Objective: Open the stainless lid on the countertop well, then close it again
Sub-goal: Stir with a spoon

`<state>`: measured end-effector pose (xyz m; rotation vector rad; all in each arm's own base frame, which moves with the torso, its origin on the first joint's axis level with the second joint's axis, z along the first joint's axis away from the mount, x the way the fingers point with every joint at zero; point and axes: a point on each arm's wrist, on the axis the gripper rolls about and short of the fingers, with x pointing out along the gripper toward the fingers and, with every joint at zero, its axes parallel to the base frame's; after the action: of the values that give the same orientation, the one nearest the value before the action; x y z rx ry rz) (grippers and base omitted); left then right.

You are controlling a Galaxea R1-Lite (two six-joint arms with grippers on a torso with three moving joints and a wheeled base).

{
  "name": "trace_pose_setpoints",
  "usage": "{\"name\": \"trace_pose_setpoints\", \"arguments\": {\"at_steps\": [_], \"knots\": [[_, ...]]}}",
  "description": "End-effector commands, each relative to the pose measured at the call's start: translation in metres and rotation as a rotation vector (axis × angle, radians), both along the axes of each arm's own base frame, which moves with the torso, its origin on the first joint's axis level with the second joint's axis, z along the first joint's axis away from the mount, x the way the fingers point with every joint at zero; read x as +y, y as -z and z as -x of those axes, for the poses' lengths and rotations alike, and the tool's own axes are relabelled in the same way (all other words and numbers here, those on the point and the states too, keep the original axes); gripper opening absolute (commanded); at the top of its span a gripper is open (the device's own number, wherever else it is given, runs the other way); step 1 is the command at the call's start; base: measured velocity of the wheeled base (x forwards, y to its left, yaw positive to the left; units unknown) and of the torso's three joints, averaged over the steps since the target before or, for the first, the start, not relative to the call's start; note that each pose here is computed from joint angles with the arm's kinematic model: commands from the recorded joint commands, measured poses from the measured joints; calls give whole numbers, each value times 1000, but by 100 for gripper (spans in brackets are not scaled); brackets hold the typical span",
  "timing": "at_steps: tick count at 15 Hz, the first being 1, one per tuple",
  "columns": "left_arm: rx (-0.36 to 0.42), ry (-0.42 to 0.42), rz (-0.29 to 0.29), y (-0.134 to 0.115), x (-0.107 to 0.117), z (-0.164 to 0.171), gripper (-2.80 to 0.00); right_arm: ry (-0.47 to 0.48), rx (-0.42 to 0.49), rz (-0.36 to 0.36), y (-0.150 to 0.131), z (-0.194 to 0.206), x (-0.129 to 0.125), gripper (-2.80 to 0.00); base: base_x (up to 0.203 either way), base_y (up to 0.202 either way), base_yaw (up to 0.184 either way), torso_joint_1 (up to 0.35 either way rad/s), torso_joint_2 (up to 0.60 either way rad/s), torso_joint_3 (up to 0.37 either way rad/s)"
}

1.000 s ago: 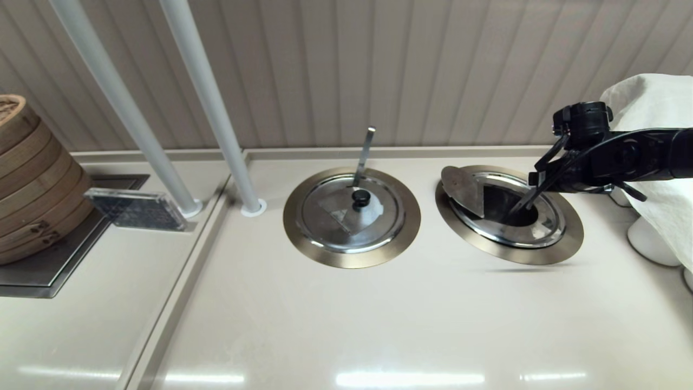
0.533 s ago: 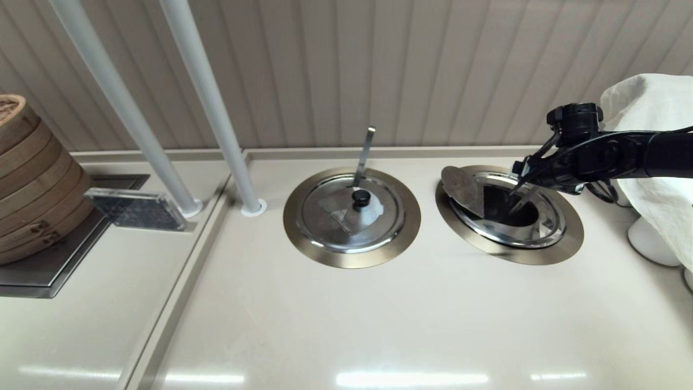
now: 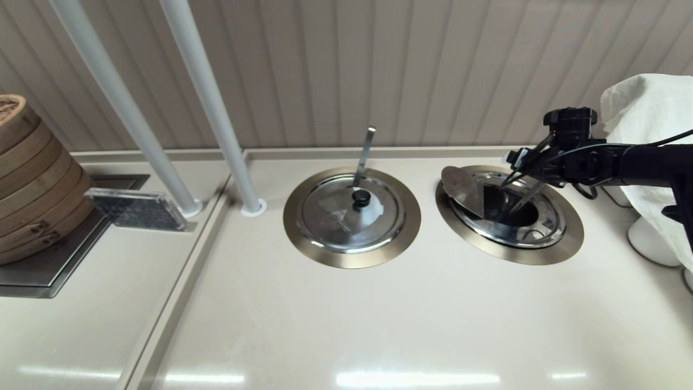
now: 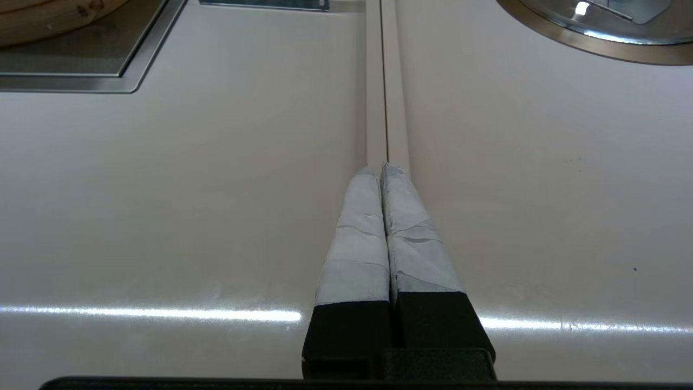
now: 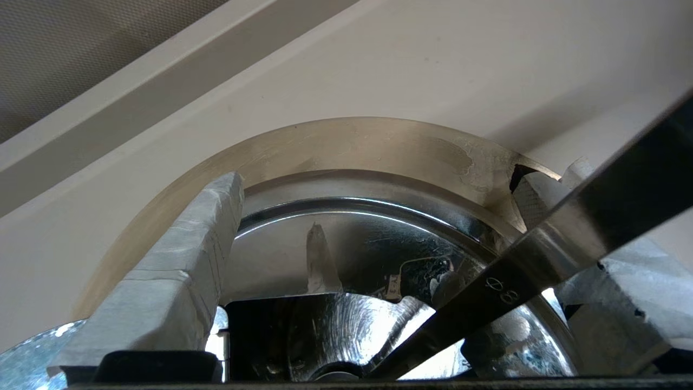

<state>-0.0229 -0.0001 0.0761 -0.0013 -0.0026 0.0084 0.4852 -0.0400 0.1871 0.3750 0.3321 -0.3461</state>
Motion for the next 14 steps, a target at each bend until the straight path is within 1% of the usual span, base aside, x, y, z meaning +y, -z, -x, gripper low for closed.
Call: {"name": "trace_pose_setpoints", "arguments": {"at_steps": [1, 3, 5, 6, 9, 12, 14], "knots": [[1, -1, 0, 0, 0, 0, -280, 3, 1, 0, 14, -9, -1, 0, 0, 0, 0, 0, 0, 0], [1, -1, 0, 0, 0, 0, -280, 0, -56, 10, 15, -15, -1, 0, 0, 0, 0, 0, 0, 0], [1, -1, 0, 0, 0, 0, -280, -5, -54, 29, 16, -16, 0, 0, 0, 0, 0, 0, 0, 0], [-1, -1, 0, 0, 0, 0, -280, 0, -52, 31, 16, -16, 1, -280, 0, 0, 0, 0, 0, 0], [1, -1, 0, 0, 0, 0, -280, 2, -63, 33, 10, -14, 2, -280, 0, 0, 0, 0, 0, 0], [1, -1, 0, 0, 0, 0, -280, 0, -58, 33, 11, -13, 4, -280, 0, 0, 0, 0, 0, 0], [1, -1, 0, 0, 0, 0, -280, -8, -65, 34, 5, -9, 8, -280, 0, 0, 0, 0, 0, 0]]}}
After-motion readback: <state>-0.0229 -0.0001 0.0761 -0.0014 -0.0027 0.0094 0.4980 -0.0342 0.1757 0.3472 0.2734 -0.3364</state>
